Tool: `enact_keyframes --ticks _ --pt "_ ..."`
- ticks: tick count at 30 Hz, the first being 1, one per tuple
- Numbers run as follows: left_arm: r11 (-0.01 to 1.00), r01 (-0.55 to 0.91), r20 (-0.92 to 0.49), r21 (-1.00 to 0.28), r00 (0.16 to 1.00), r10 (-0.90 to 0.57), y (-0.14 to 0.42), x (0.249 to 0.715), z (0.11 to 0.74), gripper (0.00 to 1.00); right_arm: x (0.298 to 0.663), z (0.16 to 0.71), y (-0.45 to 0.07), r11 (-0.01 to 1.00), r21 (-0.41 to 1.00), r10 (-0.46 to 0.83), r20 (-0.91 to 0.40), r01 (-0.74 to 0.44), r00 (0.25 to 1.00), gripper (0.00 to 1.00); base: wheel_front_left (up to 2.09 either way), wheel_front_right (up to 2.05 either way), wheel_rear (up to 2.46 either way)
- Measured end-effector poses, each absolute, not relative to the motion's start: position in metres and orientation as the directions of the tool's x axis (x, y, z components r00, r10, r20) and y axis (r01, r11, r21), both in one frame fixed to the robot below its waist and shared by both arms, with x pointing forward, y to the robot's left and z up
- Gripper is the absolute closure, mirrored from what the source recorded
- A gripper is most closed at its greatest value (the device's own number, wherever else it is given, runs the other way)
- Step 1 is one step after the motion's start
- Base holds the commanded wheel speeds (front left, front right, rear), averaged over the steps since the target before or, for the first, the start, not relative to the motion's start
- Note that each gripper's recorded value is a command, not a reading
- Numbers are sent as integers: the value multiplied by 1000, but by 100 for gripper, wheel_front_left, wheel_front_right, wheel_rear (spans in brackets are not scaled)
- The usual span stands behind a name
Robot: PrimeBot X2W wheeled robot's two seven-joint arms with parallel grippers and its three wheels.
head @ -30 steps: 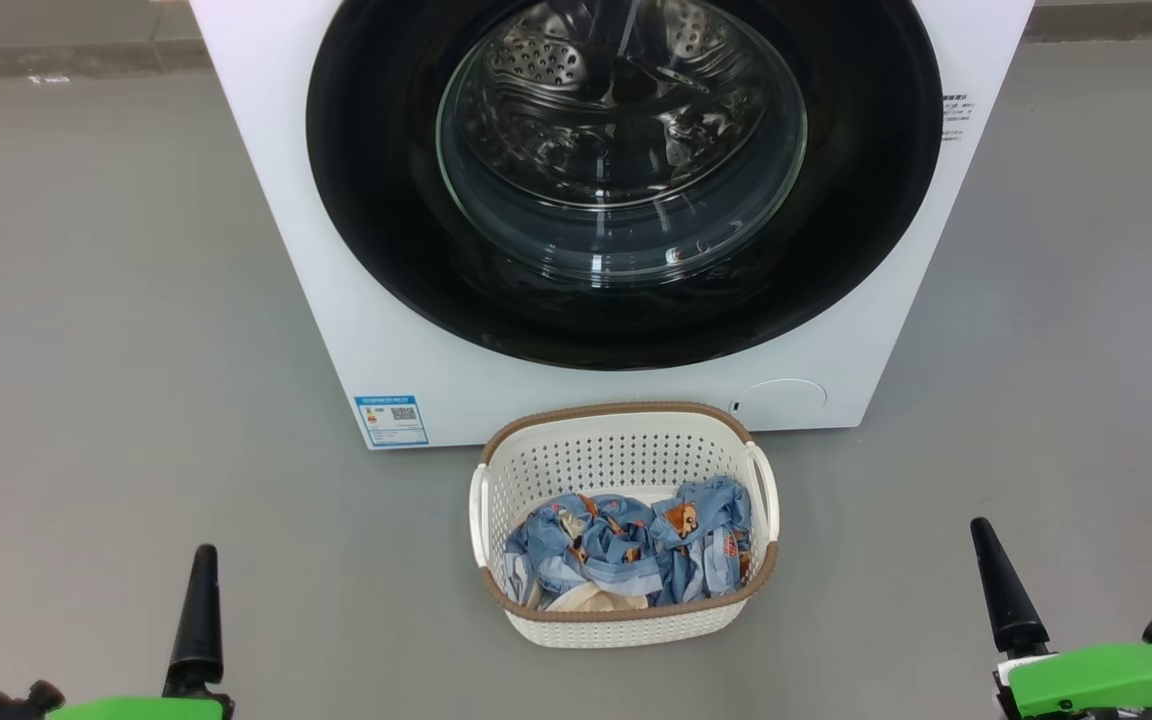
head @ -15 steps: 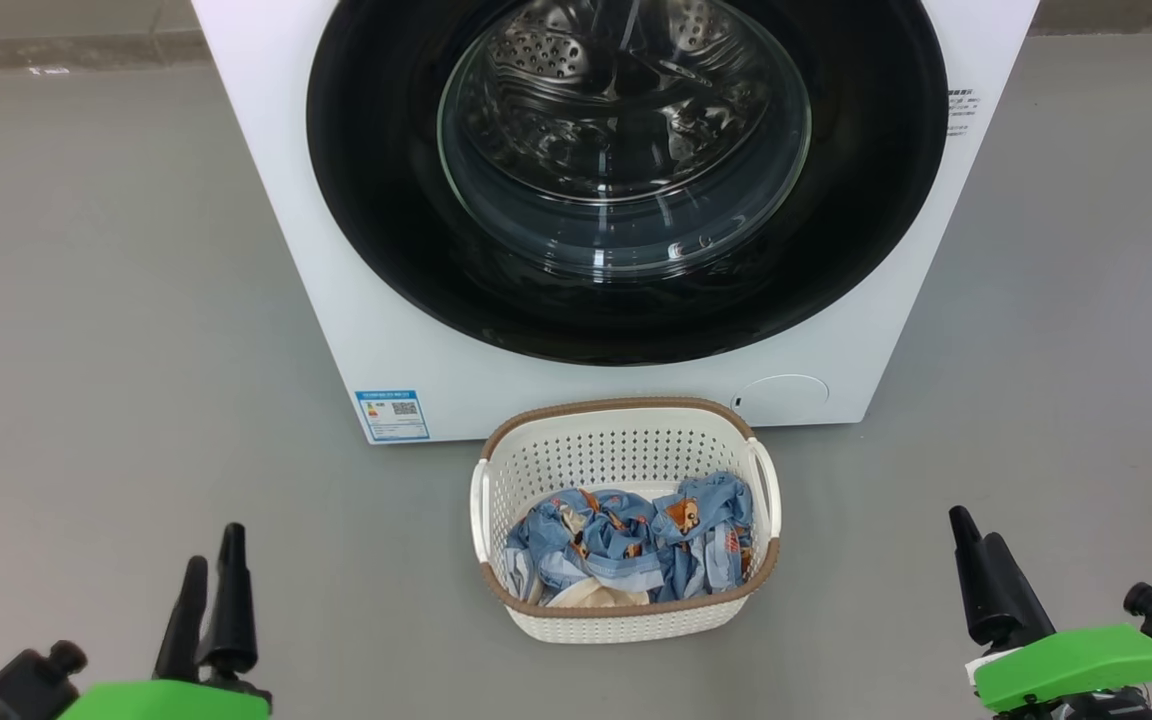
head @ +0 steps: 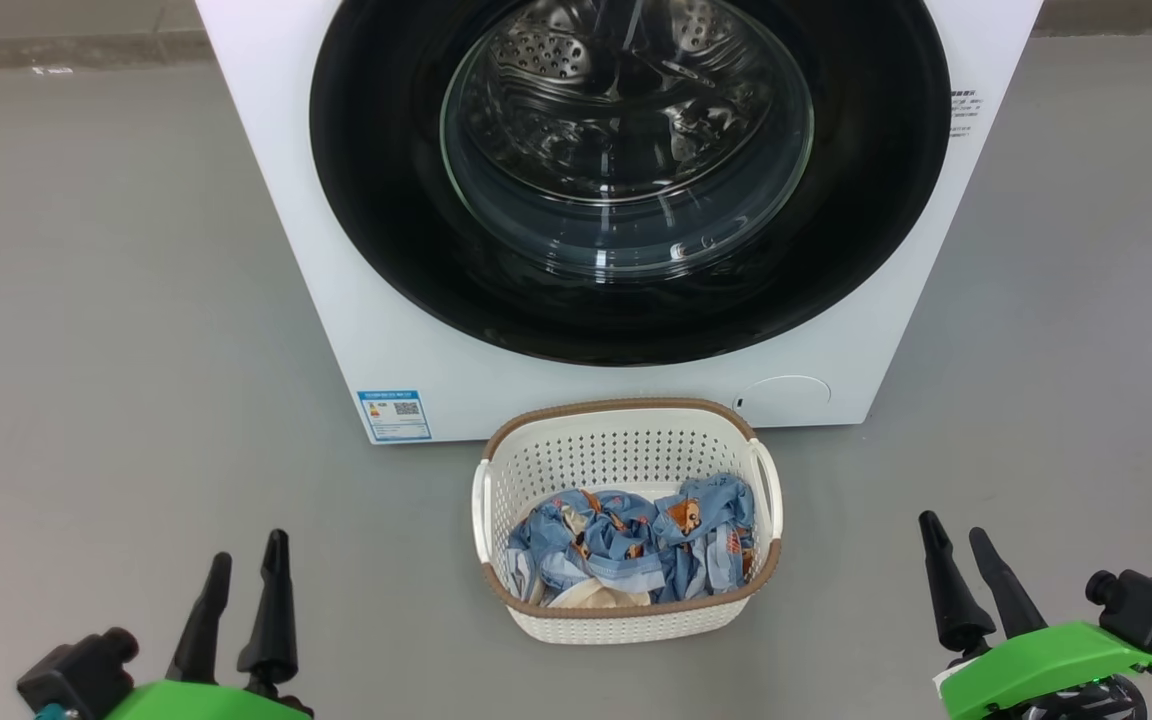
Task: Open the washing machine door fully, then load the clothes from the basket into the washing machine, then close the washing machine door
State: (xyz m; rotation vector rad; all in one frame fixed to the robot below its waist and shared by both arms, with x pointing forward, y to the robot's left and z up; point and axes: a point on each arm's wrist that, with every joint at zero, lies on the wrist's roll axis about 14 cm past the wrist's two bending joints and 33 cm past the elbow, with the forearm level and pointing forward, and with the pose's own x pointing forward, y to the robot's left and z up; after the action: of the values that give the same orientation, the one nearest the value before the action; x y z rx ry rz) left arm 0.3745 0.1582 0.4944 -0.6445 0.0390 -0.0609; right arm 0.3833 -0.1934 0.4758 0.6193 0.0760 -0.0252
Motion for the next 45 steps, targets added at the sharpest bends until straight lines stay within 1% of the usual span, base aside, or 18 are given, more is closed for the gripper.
enact_keyframes --ticks 11,20,22,35,45 --pt "873 71 -21 -483 995 -92 153 372 489 0 388 480 -182 889 458 35 -57 -5 998 0 0 0 0" --pt "911 94 -27 -403 993 -115 147 369 484 0 389 480 -173 932 360 67 -52 -44 996 0 0 0 0" --pt "913 96 -24 -398 993 -115 147 369 484 0 389 480 -172 935 351 70 -49 -48 996 0 0 0 0" --pt "953 151 -5 -262 987 -158 138 371 485 0 390 484 -159 974 196 120 -29 -112 992 0 0 0 0" --pt "968 175 -1 -178 984 -179 134 369 484 0 390 489 -154 985 96 145 -7 -144 989 0 0 0 0"
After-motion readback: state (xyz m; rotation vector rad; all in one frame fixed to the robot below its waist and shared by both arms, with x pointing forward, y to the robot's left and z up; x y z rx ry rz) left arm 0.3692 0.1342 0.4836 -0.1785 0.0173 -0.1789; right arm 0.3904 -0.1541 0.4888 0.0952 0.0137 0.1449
